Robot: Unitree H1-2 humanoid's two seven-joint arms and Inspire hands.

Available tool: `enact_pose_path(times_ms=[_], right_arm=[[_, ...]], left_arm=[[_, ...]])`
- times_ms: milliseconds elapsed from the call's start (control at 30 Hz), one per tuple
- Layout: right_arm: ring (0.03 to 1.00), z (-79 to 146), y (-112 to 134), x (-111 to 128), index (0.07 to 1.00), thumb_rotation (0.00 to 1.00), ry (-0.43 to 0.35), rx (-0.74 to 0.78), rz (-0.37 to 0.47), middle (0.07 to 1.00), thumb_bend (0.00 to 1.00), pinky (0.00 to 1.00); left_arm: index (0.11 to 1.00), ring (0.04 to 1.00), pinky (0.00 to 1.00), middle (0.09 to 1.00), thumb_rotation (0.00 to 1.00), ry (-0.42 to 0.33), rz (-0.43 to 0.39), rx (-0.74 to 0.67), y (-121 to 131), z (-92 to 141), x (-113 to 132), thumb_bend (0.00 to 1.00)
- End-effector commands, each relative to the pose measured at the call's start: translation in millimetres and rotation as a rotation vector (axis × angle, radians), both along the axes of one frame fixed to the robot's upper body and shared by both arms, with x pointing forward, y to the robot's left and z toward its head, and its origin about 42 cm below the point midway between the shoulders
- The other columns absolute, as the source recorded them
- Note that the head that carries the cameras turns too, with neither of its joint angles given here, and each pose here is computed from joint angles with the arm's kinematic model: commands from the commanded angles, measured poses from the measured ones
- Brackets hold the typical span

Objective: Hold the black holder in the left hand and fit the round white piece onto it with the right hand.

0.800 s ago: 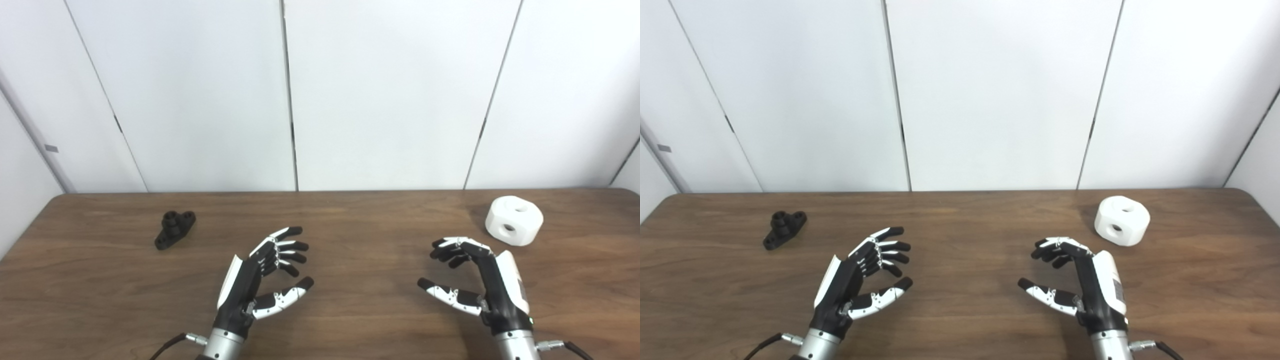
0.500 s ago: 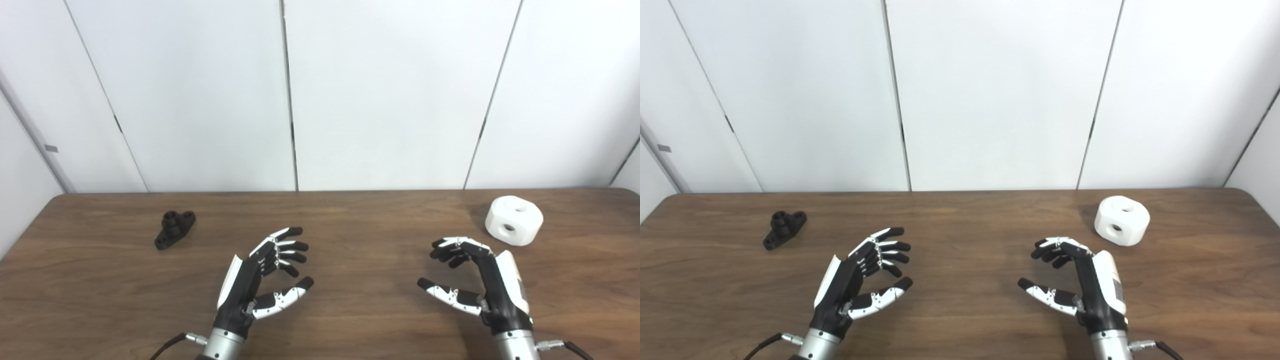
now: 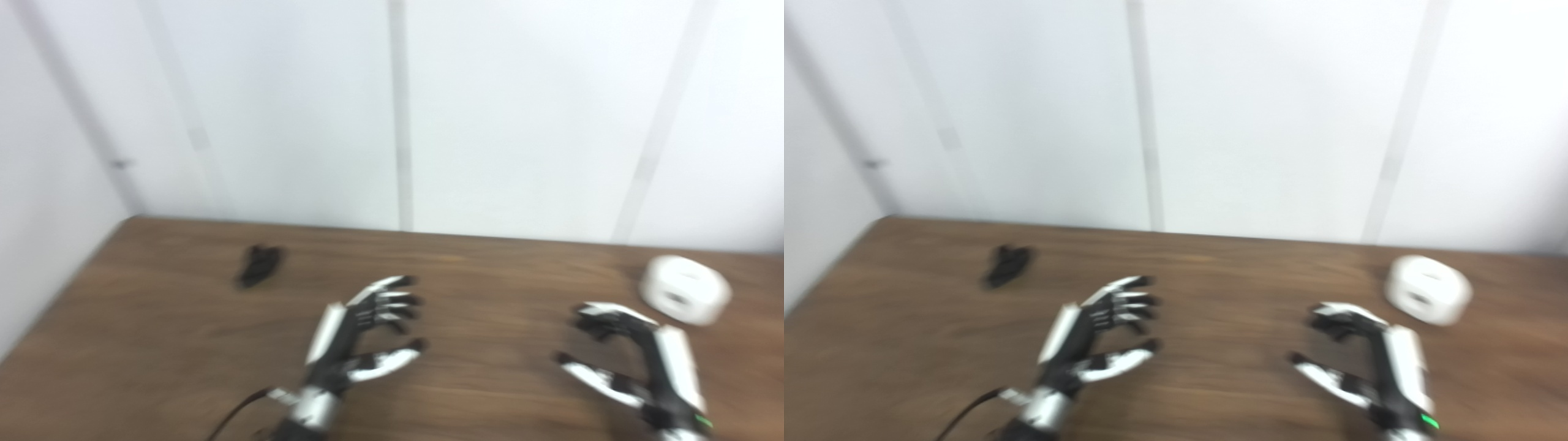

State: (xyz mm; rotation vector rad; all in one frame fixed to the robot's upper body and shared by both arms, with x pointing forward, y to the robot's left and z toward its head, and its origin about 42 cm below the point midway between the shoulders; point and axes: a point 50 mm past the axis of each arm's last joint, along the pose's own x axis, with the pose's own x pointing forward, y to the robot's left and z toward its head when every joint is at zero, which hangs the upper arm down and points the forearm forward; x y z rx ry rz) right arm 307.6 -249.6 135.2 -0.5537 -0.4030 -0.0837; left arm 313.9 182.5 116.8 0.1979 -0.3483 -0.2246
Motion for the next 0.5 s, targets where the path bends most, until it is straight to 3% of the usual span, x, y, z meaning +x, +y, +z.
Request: enact_pose_path(times_ms=[0, 233, 467], right_arm=[[0.56, -3.8, -20.8, -3.9, 0.496, 0.13, -0.001, -0.025, -0.006, 0.642, 0.5, 0.47], [0.537, -2.4, -31.9, 1.0, 0.496, 0.12, -0.03, -0.046, -0.01, 0.634, 0.5, 0.45], [0.529, -5.2, -35.4, 5.3, 0.497, 0.13, -0.045, -0.042, -0.005, 0.626, 0.5, 0.44]], left_arm=[[0.805, 0.66, 0.52, 0.711, 0.0, 0.072, 0.001, -0.018, -17.9, -25.3, -7.5, 0.58], [0.795, 0.662, 0.51, 0.719, 0.0, 0.086, 0.003, -0.017, -36.6, -32.4, 0.2, 0.59], [0.762, 0.65, 0.5, 0.706, 0.0, 0.059, 0.029, -0.031, -39.0, -29.3, 5.4, 0.6]])
